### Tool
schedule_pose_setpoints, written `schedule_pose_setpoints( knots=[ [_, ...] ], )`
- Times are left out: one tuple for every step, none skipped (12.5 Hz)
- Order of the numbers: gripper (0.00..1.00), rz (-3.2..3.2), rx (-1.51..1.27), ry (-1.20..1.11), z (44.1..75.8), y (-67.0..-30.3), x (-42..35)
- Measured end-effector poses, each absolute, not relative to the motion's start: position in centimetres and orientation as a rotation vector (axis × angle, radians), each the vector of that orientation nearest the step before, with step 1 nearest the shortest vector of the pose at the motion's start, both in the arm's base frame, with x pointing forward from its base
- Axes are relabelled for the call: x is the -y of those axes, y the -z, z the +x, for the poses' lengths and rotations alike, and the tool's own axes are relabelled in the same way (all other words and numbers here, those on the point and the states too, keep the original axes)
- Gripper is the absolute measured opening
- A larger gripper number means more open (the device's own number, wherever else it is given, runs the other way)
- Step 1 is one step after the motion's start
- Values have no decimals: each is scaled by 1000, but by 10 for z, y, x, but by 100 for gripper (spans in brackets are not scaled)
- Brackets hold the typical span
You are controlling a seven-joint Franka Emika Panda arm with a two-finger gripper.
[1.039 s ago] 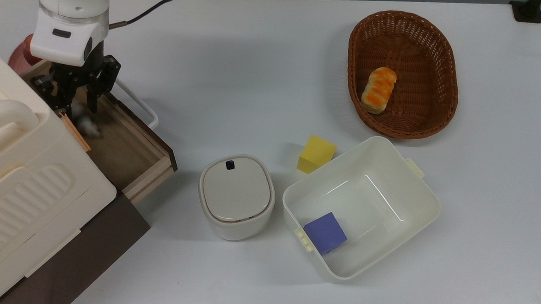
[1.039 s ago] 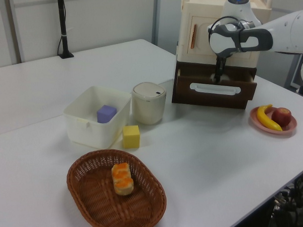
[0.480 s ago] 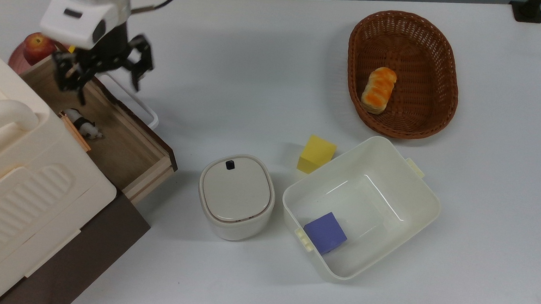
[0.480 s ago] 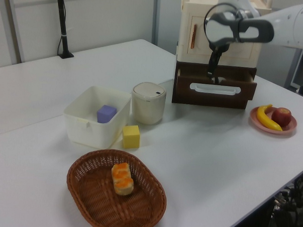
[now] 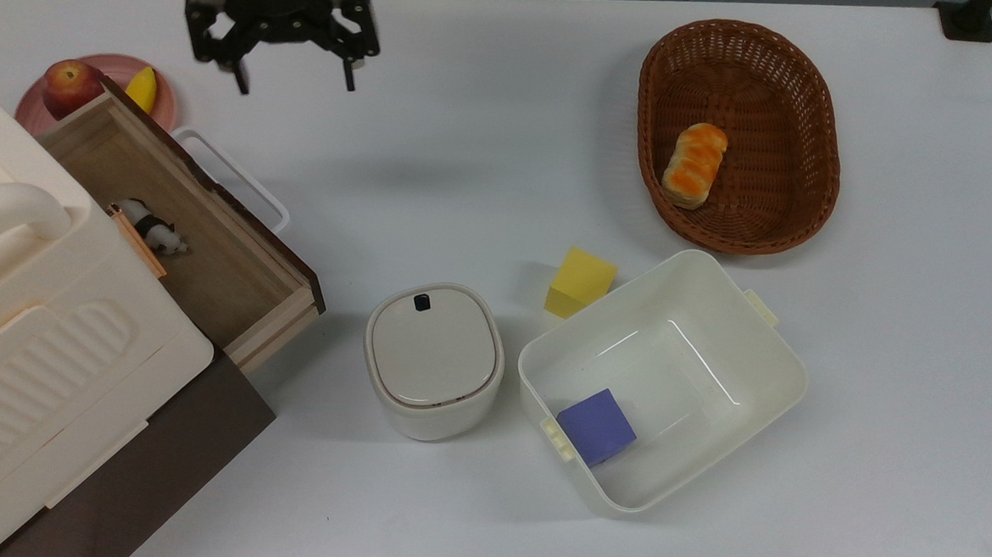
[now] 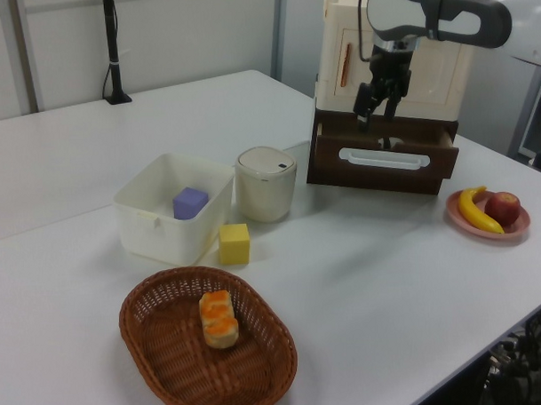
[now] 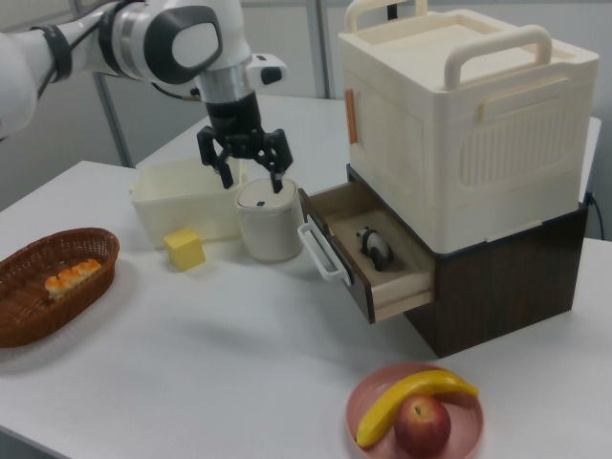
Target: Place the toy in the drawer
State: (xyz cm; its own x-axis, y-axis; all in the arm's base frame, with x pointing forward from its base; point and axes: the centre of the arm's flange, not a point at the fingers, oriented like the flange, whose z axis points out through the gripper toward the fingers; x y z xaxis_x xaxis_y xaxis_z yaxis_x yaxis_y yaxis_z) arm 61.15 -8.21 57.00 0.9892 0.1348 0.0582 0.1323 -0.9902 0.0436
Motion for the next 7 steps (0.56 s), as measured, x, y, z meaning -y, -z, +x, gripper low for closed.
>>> schedule_pose_setpoints(
  knots=[
    [100, 3110, 7, -87, 611, -571, 72],
    [100, 3109, 186, -88, 612, -570, 62],
    [100, 3103, 286, -89, 613, -570, 55],
    [100, 3100, 324, -88, 613, -569, 53],
    [100, 3099, 346, -85, 614, -568, 51],
    [100, 3098, 355, -80, 614, -566, 52],
    [100, 3097, 357, -75, 615, -564, 52]
  ],
)
